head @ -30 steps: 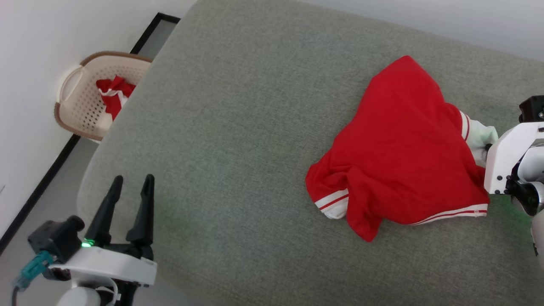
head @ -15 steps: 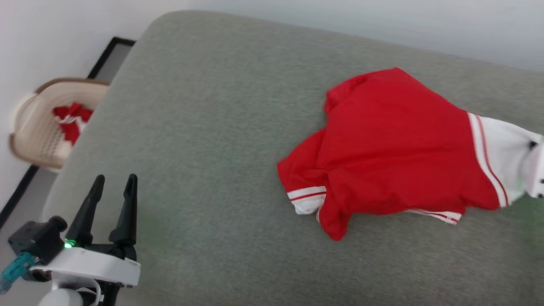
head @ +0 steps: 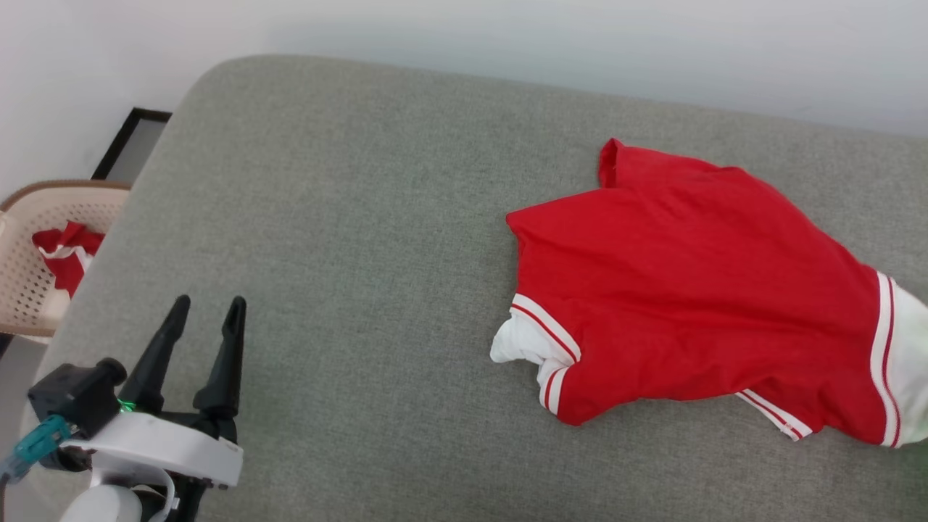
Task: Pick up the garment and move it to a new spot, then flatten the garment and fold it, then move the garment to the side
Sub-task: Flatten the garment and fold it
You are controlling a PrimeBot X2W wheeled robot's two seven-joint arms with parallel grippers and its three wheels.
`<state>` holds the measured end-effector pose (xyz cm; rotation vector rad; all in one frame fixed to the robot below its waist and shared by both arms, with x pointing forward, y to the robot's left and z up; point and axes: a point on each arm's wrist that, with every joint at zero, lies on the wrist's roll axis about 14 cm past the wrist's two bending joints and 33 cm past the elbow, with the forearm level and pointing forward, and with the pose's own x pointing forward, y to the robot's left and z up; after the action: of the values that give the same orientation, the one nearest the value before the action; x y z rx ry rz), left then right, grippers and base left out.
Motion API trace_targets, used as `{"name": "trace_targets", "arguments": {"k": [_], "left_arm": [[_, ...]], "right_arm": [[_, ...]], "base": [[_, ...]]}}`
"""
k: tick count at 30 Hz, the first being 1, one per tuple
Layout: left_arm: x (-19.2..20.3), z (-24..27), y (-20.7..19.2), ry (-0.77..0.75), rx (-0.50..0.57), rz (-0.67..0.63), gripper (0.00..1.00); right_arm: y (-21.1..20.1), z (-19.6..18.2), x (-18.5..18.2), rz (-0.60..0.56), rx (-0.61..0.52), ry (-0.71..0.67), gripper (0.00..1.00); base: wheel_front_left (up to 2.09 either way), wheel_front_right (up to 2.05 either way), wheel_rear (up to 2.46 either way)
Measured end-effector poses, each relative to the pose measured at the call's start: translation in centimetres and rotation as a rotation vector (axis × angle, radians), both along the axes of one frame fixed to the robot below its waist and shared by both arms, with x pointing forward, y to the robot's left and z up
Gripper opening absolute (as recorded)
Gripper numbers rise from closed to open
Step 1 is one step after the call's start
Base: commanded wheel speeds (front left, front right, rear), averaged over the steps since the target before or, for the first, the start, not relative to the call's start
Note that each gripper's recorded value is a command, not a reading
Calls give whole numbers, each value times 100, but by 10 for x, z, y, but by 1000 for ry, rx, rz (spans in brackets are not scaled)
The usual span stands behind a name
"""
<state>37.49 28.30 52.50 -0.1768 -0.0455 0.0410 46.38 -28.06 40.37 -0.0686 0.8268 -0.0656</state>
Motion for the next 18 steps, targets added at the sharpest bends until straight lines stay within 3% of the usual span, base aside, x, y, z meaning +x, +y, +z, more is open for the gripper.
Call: {"name": "trace_targets", "arguments": {"k": [5,6,9,18], "left_arm": [[-2,1,-3,7,3,-16,100],[-1,1,-4,8,3,-20,100],[0,1,-8,20,7,-44,100],[20,21,-29,39,58,-166,100]], "right_arm": [[0,-10,-14,-29,16,25,0],[1,-11,-16,-40,29,22,4],[1,-11,-17,-49,26,13,100],[9,20,-7,-20,31,-111,100]], "base": [[0,0,0],[0,0,0],[0,0,0],[0,0,0]]}}
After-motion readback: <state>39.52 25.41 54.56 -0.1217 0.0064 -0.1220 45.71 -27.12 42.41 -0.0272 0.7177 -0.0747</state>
